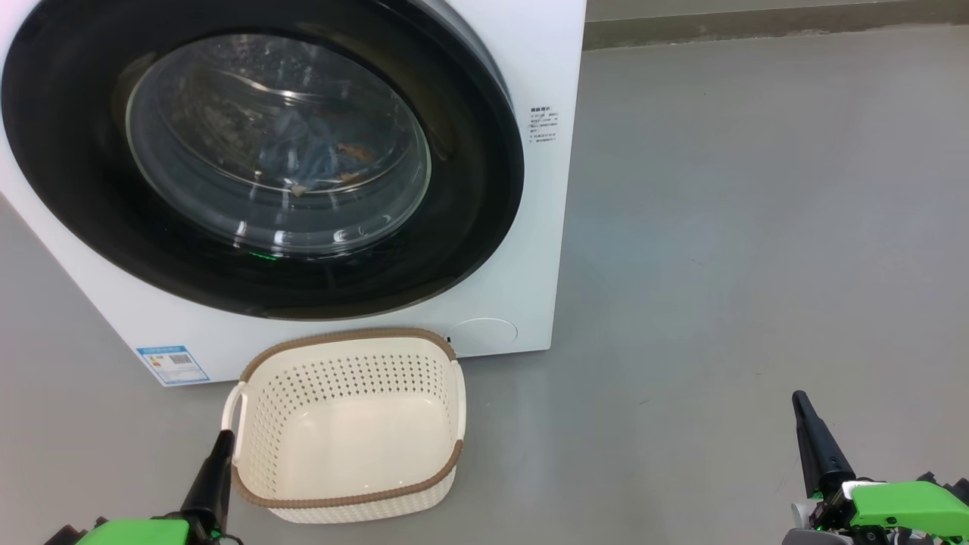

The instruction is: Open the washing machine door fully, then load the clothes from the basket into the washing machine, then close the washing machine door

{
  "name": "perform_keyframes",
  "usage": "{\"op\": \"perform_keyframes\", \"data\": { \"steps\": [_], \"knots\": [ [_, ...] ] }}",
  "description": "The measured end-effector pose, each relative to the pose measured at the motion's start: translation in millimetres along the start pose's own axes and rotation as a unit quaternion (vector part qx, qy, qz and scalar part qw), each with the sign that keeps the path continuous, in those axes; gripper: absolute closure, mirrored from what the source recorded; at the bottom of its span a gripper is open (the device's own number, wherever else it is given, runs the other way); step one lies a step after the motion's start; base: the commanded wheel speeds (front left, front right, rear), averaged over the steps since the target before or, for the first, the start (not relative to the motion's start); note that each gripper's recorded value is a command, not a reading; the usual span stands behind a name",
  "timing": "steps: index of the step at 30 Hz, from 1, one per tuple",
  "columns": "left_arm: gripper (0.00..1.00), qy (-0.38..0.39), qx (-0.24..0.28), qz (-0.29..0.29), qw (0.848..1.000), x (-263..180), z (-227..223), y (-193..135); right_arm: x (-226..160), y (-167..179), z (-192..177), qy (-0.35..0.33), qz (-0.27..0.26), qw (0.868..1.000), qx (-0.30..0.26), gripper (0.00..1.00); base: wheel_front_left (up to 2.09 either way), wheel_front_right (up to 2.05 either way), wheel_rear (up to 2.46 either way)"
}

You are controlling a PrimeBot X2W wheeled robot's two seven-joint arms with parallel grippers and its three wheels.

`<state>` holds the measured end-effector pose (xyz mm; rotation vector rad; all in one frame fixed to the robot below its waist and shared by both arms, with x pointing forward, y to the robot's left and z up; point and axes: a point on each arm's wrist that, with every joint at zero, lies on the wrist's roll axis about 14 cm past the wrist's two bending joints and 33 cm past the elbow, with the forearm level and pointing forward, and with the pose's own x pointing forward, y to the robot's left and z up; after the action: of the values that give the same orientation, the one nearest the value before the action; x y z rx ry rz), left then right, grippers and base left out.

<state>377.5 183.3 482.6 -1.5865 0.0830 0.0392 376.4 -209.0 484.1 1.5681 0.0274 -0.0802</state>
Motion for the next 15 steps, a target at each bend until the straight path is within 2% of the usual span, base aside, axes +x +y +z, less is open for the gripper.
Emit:
{"op": "perform_keyframes", "data": {
  "steps": [15],
  "knots": [
    [1.00,0.000,0.000,0.000,1.000,0.0,0.0,0.0,0.0,0.0,0.0,0.000,0.000,1.000,0.000,1.00,0.00,0.00,0.00]
  ]
}}
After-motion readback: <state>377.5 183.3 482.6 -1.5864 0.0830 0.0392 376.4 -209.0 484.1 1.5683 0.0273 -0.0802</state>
